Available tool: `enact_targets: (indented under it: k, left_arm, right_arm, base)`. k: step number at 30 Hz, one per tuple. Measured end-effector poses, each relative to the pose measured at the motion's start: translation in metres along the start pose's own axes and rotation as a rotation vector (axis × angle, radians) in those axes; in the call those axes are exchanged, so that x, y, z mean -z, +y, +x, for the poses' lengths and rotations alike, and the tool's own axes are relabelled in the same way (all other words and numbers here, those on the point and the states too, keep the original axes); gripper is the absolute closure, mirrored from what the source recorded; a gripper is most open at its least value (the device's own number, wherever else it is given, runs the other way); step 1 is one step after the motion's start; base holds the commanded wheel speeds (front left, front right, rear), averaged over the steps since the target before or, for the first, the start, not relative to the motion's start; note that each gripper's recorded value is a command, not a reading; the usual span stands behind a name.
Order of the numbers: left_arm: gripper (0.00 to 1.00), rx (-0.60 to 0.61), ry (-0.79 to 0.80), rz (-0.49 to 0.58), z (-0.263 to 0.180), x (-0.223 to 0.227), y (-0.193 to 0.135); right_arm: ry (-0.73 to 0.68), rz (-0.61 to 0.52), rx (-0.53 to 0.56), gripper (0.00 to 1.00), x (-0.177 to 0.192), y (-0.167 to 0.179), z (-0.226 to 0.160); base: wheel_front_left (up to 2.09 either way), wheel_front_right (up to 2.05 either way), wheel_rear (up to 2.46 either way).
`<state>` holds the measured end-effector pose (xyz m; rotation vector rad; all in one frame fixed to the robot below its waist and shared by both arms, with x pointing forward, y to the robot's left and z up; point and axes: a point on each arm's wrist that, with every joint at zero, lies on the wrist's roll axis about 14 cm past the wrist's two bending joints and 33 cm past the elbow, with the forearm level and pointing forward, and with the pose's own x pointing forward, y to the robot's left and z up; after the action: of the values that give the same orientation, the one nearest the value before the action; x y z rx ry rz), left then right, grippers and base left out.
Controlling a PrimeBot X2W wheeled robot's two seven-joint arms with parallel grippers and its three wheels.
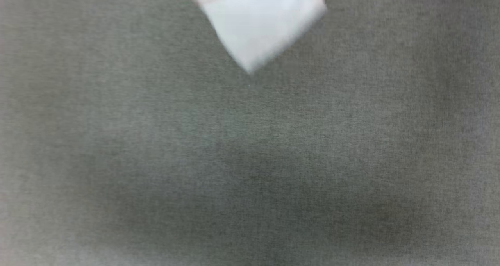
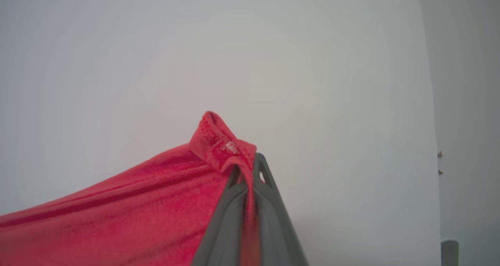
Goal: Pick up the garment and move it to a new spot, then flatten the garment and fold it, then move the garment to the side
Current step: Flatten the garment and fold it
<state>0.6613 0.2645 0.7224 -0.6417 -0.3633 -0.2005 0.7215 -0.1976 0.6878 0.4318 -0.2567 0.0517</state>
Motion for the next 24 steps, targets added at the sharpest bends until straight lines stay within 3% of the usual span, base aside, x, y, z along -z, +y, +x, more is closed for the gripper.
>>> enact_targets:
  k: [2, 4, 9, 13, 15, 24]
  left_arm:
    - [1.0, 0.014, -0.056, 0.021, 0.017, -0.014, -0.007]
    - [1.0, 0.025, -0.102, -0.025, 0.031, -0.022, -0.014]
    - [1.0, 0.057, -0.101, -0.071, 0.043, -0.005, -0.023]
    - [1.0, 0.023, 0.0, -0.135, 0.027, 0.043, -0.003]
    - [1.0, 0.0, 0.05, -0.229, 0.011, 0.068, 0.007]
    - [1.0, -0.044, 0.236, -0.374, -0.089, 0.147, 0.018]
  right_arm:
    - [-0.05, -0.013, -0.001, 1.0, -0.015, 0.003, 0.008]
    - [-0.079, -0.024, 0.003, 1.0, -0.023, 0.002, 0.014]
    - [-0.052, -0.03, 0.027, 1.0, -0.008, -0.009, 0.021]
    - [0.043, -0.047, 0.041, 1.0, 0.037, -0.019, 0.016]
    - [0.12, -0.06, 0.044, 1.0, 0.069, -0.025, 0.006]
    - [0.441, -0.063, 0.015, 1.0, 0.174, -0.046, -0.071]
  base:
    - [0.0, 0.0, 0.0]
    - [0.0, 0.0, 0.0]
    - [0.0, 0.0, 0.0]
    - [0.0, 0.0, 0.0]
    - [0.0, 0.0, 0.0]
    - [0.0, 0.0, 0.0]
